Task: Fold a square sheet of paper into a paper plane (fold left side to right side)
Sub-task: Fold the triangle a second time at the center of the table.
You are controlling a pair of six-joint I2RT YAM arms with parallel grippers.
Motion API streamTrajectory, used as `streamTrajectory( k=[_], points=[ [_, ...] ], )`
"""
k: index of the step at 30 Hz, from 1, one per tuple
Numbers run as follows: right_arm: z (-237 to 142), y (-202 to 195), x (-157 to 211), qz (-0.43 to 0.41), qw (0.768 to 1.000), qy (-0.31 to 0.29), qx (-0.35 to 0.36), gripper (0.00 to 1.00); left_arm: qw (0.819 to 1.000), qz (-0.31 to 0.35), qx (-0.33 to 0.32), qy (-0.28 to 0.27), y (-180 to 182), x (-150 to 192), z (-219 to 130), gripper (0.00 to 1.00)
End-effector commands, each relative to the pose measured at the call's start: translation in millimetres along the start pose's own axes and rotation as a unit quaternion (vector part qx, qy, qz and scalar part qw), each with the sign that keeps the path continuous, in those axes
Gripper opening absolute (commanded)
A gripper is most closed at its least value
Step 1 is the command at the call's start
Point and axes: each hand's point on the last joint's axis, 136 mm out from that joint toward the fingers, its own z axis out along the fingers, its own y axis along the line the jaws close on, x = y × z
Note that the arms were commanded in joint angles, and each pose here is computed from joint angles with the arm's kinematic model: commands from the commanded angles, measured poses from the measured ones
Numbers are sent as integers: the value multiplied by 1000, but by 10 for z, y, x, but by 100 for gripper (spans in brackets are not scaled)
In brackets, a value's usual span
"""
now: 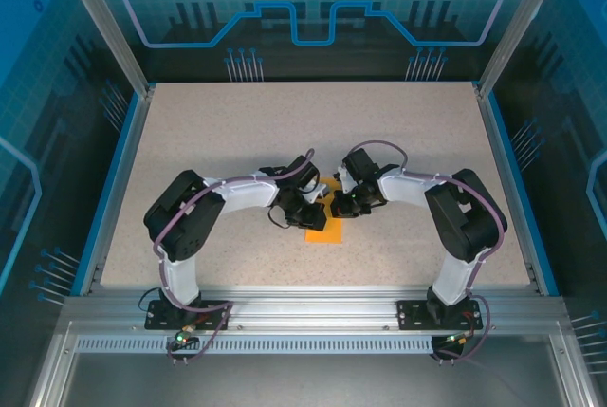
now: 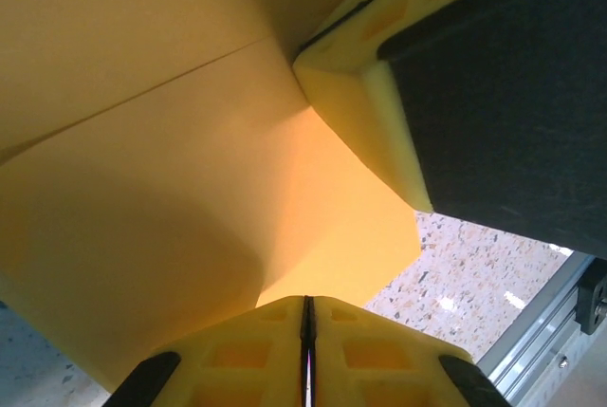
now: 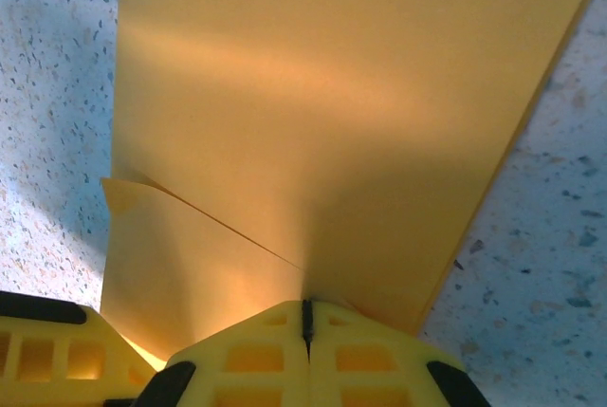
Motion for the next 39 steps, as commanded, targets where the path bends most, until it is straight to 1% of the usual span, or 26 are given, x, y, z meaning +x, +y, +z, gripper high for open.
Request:
streamTrajectory(
  k=[1,7,20,28,31,35,37,38,39],
  points=[
    [157,-210,250,24,998,51,39,0,1000,6,-9,15,52,32,34,12],
    [152,-252,270,23,997,55,51,0,999,-6,-33,25,216,137,101,12],
    [166,-385,291,38,996,62,56,0,998,-31,-43,32,337,420,51,12],
    [165,-419,278,39,996,59,53,0,997,-36,-60,31,406,578,-72,12],
    [133,-353,215,33,998,44,40,0,997,-35,-59,21,394,572,-149,13],
    [-23,-206,52,17,1000,0,19,0,999,-21,-46,0,293,502,-274,19],
    [-149,-123,-49,4,999,-33,11,0,999,-15,-39,-16,234,434,-363,26],
    [-209,-98,-89,-1,999,-46,9,3,999,-13,-36,-23,212,399,-396,28],
    [-276,-67,-131,-7,998,-63,7,6,999,-13,-33,-34,200,344,-446,32]
  ],
)
